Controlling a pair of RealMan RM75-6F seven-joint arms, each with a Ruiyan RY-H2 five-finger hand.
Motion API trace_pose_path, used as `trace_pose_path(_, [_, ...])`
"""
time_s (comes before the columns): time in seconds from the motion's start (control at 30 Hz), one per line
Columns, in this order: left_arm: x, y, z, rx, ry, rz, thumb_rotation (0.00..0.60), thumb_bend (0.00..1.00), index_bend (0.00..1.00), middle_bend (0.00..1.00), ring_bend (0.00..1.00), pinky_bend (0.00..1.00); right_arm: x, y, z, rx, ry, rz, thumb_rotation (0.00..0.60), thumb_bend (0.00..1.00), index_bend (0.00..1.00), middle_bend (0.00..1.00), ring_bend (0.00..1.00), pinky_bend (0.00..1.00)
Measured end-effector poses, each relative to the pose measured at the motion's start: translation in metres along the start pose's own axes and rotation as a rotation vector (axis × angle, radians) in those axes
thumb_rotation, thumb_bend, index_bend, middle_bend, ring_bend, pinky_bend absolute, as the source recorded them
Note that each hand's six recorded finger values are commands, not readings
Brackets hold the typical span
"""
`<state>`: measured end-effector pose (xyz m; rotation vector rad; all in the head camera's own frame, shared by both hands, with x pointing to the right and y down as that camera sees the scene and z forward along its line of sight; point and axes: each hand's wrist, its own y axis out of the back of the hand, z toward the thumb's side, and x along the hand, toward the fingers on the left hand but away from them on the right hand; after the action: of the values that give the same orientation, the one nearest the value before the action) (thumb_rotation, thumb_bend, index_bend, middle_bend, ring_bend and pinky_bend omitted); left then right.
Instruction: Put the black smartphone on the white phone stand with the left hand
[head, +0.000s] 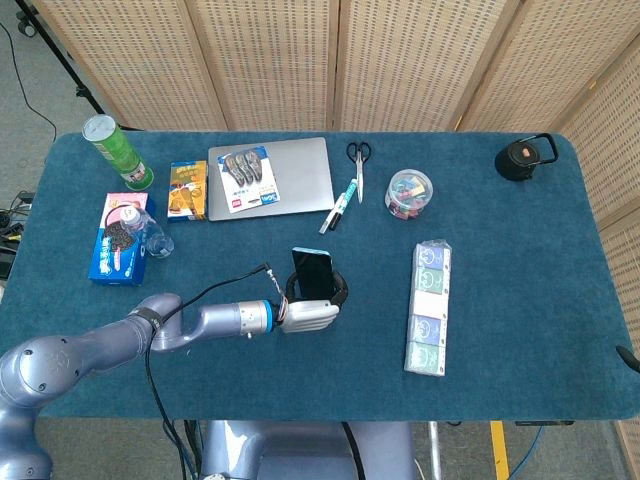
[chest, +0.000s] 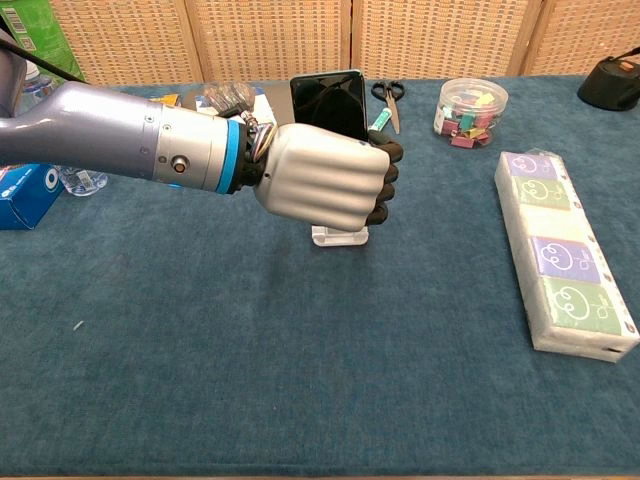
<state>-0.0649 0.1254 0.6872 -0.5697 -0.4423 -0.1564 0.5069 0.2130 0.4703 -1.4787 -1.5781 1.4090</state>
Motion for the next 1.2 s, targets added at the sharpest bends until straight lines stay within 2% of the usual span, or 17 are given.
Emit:
trace_pose_path(0.37, [0.004,-0.002,0.003,0.027,0.021,-0.076,0.600,0.00,0.64,0.43,0.45,0.53,0.000,0.001,-0.001,-0.008,-0.002,0.005,0.600,0.00,0.00,0.00,0.00,0.00])
trace_pose_path(0.77, [0.007,-0.002,0.007,-0.003,0.036,-0.125,0.600,0.00,0.62,0.36,0.42,0.49,0.001,0.002,0.000,-0.013,0.001,0.007,0.600,0.00,0.00,0.00,0.00,0.00])
trace_pose_path(0.87, [0.008,-0.003,0.007,-0.017,0.044,-0.137,0.600,0.00,0.55,0.28,0.38,0.48,0.001,0.003,-0.001,-0.013,0.000,0.007,0.600,0.00,0.00,0.00,0.00,0.00])
trace_pose_path(1.03, [0.011,-0.004,0.009,-0.033,0.056,-0.159,0.600,0.00,0.36,0.10,0.27,0.44,0.001,0.002,-0.002,-0.013,-0.001,0.013,0.600,0.00,0.00,0.00,0.00,0.00])
trace_pose_path(1.2, [0.014,-0.001,0.010,-0.044,0.061,-0.160,0.600,0.00,0.31,0.05,0.25,0.44,0.001,0.002,-0.001,-0.013,0.000,0.016,0.600,0.00,0.00,0.00,0.00,0.00])
